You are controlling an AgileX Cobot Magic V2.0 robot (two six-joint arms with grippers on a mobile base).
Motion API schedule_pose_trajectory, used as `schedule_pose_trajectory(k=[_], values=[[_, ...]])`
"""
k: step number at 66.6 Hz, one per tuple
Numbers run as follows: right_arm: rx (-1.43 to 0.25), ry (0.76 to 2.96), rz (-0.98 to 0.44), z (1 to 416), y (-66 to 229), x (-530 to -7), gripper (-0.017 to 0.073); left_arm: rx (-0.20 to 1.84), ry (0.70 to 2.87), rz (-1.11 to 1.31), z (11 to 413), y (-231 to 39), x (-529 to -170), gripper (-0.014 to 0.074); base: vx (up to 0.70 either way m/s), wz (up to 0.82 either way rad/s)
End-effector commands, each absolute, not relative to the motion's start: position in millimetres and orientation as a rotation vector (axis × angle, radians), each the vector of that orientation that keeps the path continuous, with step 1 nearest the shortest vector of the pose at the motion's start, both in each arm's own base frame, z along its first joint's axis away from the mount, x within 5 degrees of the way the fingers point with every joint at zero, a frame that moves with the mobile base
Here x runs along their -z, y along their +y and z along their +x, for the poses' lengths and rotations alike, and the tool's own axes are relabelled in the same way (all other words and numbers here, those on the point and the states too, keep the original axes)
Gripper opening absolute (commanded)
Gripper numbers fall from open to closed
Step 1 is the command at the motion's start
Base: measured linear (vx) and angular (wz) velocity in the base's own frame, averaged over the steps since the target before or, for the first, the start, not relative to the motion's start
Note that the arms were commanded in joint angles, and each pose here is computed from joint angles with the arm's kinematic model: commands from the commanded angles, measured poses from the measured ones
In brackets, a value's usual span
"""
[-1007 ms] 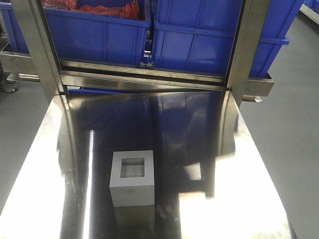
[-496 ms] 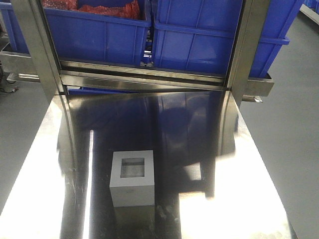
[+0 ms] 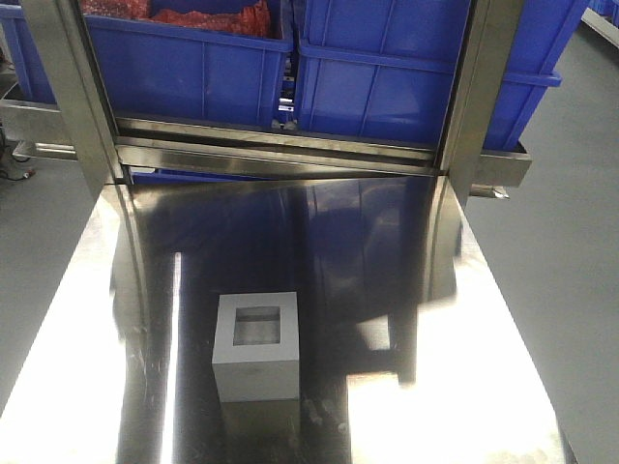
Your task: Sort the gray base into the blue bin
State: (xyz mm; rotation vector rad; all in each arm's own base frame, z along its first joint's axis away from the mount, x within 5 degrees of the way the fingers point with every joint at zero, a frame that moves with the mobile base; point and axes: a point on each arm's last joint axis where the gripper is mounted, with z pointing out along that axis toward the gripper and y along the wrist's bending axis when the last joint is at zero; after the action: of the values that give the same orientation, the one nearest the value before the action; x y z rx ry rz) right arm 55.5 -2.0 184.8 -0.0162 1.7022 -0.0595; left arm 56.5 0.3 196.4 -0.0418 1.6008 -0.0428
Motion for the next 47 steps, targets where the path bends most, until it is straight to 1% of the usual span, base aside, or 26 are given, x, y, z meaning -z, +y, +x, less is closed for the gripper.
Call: schedule_pose_trajectory(k=[1,12,20,32,39,47], values=[[0.076,1.621,-0.024,56,-2,-191,-0.0005,0.067,1.492,-0.049,55,0,-209,-0.0007,0.00,0.00],[0.076,1.621,-0.024,56,-2,-191,-0.0005,0.096,1.410,-0.068,50,0,-238,-0.0007,0.00,0.00],[0.076,1.621,-0.024,56,-2,-191,-0.0005,0.091,1.462,-0.076,56,0,-267,-0.0007,0.00,0.00],[0.076,1.620,-0.024,56,-2,-191,-0.0005,0.061,1.752,-0.113,84,2,-303,-0.0007,0.00,0.00],[0.076,1.620,-0.024,56,-2,-191,-0.0005,0.041,1.930,-0.134,102,3,-310,-0.0007,0.00,0.00],[0.076,1.619,-0.024,56,-2,-191,-0.0005,0.024,2.092,-0.150,119,4,-305,-0.0007,0.00,0.00]])
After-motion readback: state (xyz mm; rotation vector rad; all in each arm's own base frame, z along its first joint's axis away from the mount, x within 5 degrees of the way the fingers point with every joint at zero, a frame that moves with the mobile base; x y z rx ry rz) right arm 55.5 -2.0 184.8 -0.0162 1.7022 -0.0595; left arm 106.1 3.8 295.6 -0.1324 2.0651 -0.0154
